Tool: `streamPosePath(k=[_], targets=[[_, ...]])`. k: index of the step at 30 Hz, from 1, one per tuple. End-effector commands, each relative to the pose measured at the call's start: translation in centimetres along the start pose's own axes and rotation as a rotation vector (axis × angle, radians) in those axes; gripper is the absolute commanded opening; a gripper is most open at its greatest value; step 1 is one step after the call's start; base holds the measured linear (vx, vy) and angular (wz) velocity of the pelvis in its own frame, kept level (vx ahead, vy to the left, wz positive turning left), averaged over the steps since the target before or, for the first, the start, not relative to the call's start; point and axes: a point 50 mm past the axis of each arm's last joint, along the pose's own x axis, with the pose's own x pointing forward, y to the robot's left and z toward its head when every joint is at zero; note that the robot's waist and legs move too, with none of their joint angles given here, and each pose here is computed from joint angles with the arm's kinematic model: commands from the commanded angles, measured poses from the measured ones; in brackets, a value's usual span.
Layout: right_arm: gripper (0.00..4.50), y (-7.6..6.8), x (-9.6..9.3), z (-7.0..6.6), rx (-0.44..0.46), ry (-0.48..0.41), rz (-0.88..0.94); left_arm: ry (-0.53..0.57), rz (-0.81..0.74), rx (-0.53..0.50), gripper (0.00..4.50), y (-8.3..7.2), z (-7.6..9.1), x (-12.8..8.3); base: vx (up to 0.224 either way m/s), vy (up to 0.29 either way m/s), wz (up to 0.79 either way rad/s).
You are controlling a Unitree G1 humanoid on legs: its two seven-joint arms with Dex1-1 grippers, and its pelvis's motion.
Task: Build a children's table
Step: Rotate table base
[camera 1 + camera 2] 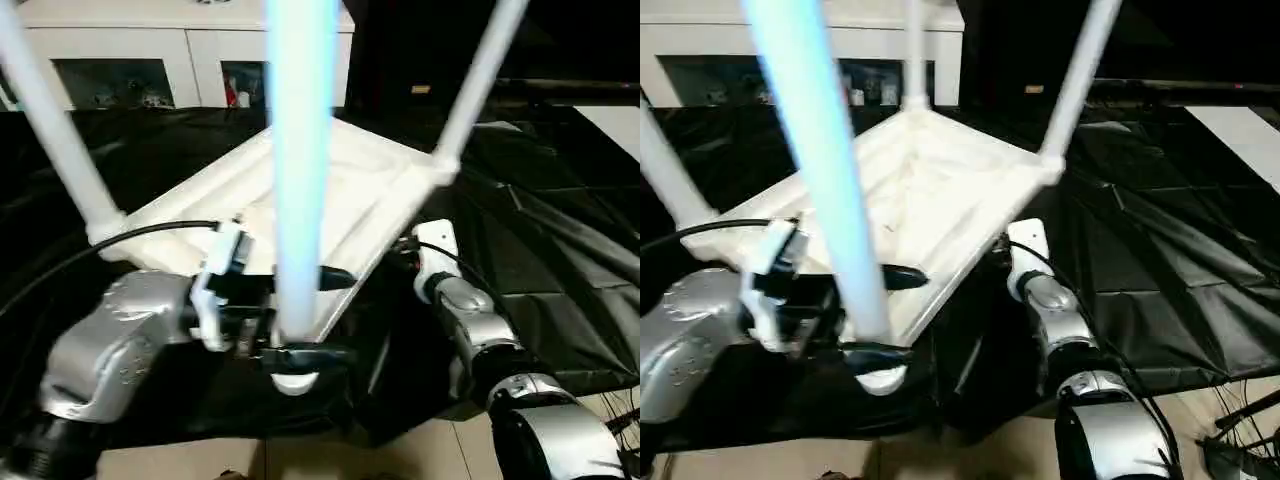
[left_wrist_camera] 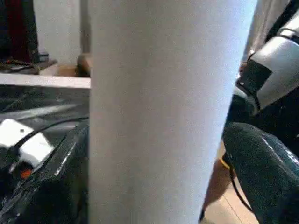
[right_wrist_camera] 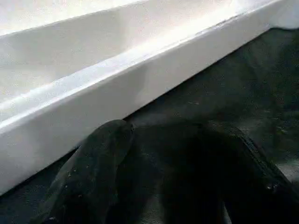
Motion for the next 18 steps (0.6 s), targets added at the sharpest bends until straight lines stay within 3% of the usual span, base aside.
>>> streamPosePath(k=[1,6,8,18], targets=[[3.01,1.4,0.4,0.8,-0.034,-0.024,0.080,0.007,-0.022,0.014,4.43,0.3,-0.1,1.0,0.000,0.000,0.00],[3.01,2.6,0.5,0.8,-0.036,-0.030,0.154,0.002,-0.014,0.038,4.43,1.4,-0.4,2.5,0.000,0.000,0.00],[3.01,3.8,0.4,0.8,-0.037,-0.038,0.236,0.009,0.018,0.067,4.43,2.5,-0.7,3.7,0.000,0.000,0.00],[3.01,5.4,0.0,0.3,-0.070,-0.041,0.393,0.026,0.099,0.123,4.43,4.6,-1.1,5.6,0.000,0.000,0.00]])
